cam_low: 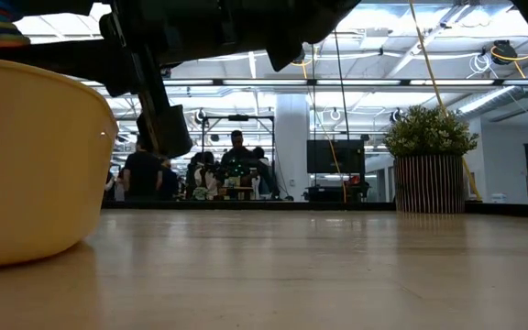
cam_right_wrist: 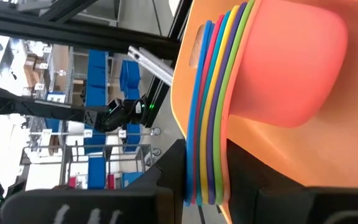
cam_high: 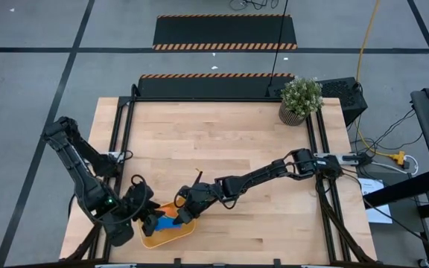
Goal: Nest measuring cups in basket
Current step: Put the stacked measuring cups into the yellow bin
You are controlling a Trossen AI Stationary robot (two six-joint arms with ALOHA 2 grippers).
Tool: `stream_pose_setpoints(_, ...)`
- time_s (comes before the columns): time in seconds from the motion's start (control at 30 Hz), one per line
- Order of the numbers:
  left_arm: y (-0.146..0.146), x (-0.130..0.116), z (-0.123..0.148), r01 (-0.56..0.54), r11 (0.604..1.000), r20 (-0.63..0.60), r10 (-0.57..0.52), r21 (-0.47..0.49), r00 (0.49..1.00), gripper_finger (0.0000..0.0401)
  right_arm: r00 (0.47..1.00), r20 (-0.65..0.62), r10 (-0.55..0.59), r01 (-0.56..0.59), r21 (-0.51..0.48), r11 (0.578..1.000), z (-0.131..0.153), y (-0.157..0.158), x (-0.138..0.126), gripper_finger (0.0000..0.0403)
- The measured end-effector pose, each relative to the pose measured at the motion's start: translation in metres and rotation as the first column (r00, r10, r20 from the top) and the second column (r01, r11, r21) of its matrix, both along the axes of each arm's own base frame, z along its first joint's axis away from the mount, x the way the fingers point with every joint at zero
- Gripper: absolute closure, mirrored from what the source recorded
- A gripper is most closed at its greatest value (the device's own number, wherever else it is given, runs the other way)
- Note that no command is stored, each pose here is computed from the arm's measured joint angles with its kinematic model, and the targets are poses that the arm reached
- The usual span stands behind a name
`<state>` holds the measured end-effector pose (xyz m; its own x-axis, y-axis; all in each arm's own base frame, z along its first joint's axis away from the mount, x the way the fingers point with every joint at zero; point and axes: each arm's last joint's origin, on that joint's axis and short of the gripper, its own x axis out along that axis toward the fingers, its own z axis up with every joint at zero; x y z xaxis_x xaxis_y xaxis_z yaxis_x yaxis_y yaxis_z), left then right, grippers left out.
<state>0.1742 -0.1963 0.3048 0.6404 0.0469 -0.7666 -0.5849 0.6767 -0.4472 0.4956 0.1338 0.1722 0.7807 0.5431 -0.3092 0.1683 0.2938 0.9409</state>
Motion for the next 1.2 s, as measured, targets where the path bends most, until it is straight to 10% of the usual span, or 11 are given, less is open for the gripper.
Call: stream_pose_setpoints(1.2, 0.007, 0.0079, 0.0, -0.054, 0.998, 0.002, 0.054, -0.014, 0.999, 0.0231, 0.997, -0.071, -0.005, 0.0, -0.072, 0.997, -0.009, -0.0084, -0.0016, 0.0276)
